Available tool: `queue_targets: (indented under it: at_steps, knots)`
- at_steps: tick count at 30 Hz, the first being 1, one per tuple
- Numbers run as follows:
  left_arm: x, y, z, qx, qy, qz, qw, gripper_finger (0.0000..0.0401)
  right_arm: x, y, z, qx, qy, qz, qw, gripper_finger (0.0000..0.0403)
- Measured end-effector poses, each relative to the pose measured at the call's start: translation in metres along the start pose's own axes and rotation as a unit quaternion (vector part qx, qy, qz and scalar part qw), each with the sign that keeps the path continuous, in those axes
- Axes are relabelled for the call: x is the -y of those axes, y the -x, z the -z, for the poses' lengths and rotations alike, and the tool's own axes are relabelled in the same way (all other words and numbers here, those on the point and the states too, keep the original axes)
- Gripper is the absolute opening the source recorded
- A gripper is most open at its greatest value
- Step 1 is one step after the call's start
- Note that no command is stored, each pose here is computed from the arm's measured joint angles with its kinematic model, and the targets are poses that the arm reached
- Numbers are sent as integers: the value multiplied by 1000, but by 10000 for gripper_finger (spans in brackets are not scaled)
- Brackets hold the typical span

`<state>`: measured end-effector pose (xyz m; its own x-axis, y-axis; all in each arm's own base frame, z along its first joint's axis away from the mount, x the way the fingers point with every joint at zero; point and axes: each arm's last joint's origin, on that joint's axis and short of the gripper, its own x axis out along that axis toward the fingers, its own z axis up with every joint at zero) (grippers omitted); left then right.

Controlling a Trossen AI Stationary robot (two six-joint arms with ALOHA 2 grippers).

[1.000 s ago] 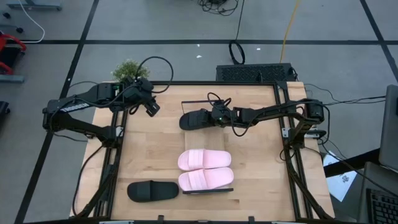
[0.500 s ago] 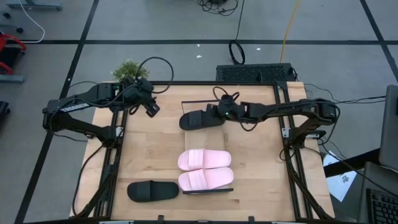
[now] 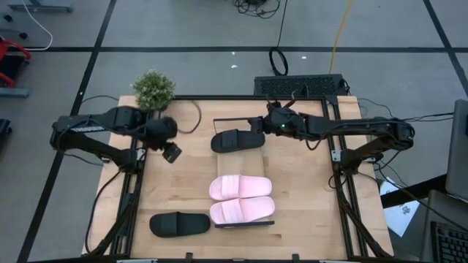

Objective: Pick and place slides into the shelf
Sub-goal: Put the black slipper on the shelf

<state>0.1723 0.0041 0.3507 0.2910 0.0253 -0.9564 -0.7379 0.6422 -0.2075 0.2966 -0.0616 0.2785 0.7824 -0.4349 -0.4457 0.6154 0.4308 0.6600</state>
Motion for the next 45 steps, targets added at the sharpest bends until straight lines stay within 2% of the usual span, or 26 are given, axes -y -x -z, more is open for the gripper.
queue_targets:
  at_steps: [3, 8, 12, 16, 18, 22, 26, 28, 35, 45]
  knots:
    - [7, -9, 21, -35, 70, -24, 997, 230, -2, 7, -4, 2, 36, -8, 999, 86]
    - [29, -32, 63, -102, 156, -11, 983, 230, -2, 19, -8, 3, 88, -11, 996, 86]
    - [50, -51, 99, -125, 227, 40, 965, 230, -5, 32, -12, -5, 130, -33, 991, 86]
    - [65, -73, 132, -115, 287, 115, 944, 230, -5, 42, -16, -7, 157, -40, 987, 86]
    - [63, -85, 149, -123, 319, 112, 933, 230, -5, 48, -18, -1, 166, -46, 985, 86]
    - [54, -100, 181, -143, 367, 68, 917, 230, -5, 56, -20, -9, 175, -56, 983, 86]
    - [54, -105, 194, -162, 357, 88, 916, 230, -5, 63, -22, -8, 173, -58, 983, 86]
    - [55, -110, 196, -147, 354, 91, 919, 230, -5, 64, -23, -6, 172, -59, 983, 86]
    - [56, -125, 200, -125, 345, 67, 928, 230, -5, 64, -23, -5, 157, -61, 986, 86]
    - [62, -141, 216, -134, 325, 39, 935, 230, -7, 64, -24, 4, 140, -68, 988, 86]
